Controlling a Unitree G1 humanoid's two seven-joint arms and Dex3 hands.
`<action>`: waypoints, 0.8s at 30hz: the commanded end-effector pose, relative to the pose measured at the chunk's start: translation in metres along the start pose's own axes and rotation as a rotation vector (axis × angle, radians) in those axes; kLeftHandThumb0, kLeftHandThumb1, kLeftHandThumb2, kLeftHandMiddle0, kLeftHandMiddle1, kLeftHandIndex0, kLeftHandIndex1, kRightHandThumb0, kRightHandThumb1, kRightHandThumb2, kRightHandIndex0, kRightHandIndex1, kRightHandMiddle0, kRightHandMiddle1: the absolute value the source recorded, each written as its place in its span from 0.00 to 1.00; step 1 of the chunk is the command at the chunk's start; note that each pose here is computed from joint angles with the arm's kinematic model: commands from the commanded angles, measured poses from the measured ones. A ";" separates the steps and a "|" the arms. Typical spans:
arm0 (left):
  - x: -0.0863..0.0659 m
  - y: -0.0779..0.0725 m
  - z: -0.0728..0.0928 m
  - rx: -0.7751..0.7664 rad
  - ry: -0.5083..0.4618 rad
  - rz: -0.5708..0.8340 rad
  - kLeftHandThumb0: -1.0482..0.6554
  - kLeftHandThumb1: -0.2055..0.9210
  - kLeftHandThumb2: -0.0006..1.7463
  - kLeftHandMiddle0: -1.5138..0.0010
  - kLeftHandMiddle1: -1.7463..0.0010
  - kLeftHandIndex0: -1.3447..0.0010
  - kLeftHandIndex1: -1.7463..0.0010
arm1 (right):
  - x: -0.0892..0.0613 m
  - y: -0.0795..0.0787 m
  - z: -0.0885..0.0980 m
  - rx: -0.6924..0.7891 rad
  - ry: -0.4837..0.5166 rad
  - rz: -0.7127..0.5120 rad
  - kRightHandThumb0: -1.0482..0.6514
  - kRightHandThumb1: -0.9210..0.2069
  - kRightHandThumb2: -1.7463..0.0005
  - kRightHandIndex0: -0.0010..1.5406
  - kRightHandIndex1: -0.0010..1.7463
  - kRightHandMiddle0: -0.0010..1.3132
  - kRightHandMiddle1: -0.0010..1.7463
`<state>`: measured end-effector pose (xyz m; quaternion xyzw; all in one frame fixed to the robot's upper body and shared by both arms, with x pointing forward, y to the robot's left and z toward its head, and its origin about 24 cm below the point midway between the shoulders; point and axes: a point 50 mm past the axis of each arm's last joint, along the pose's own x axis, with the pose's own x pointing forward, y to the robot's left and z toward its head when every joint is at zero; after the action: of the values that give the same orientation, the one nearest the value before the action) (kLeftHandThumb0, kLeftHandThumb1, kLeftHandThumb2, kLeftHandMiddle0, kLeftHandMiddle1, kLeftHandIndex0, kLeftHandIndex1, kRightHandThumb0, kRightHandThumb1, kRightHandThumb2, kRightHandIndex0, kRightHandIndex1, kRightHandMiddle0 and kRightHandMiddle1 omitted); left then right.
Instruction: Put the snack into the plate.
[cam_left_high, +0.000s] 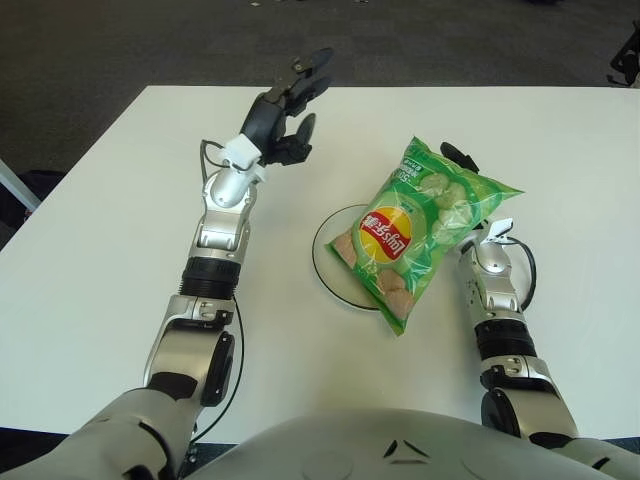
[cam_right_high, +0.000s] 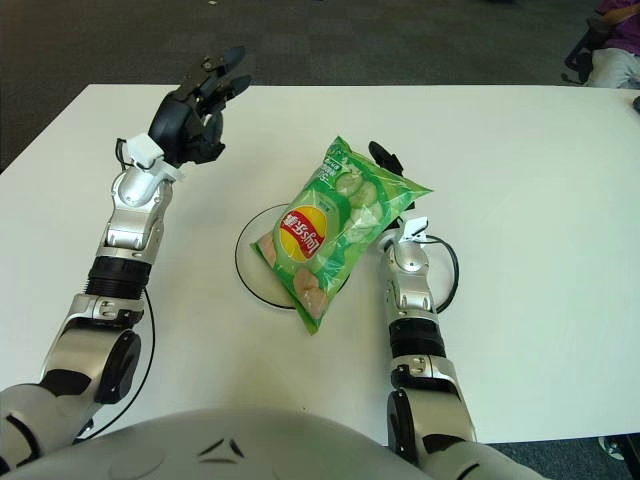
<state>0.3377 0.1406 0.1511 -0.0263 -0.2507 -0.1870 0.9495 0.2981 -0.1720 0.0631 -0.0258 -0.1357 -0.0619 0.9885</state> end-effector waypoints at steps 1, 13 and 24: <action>-0.021 0.021 -0.039 -0.363 0.043 0.277 0.22 1.00 0.39 0.63 0.98 0.77 0.93 | -0.004 -0.002 0.026 -0.070 -0.267 -0.098 0.21 0.00 0.55 0.30 0.01 0.23 0.03; -0.022 0.009 -0.034 0.153 0.020 0.611 0.25 1.00 0.35 0.48 0.93 0.61 0.87 | -0.005 -0.003 0.023 -0.091 -0.301 -0.142 0.22 0.00 0.55 0.33 0.01 0.26 0.04; -0.024 0.003 -0.036 0.266 -0.021 0.649 0.30 1.00 0.28 0.49 0.95 0.73 0.51 | -0.005 -0.013 0.028 -0.666 -0.395 -0.073 0.25 0.00 0.68 0.33 0.01 0.32 0.05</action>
<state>0.3347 0.1471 0.1043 0.0033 -0.2433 0.1554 0.9574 0.2859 -0.1774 0.0847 -0.2418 -0.2830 -0.1341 0.9184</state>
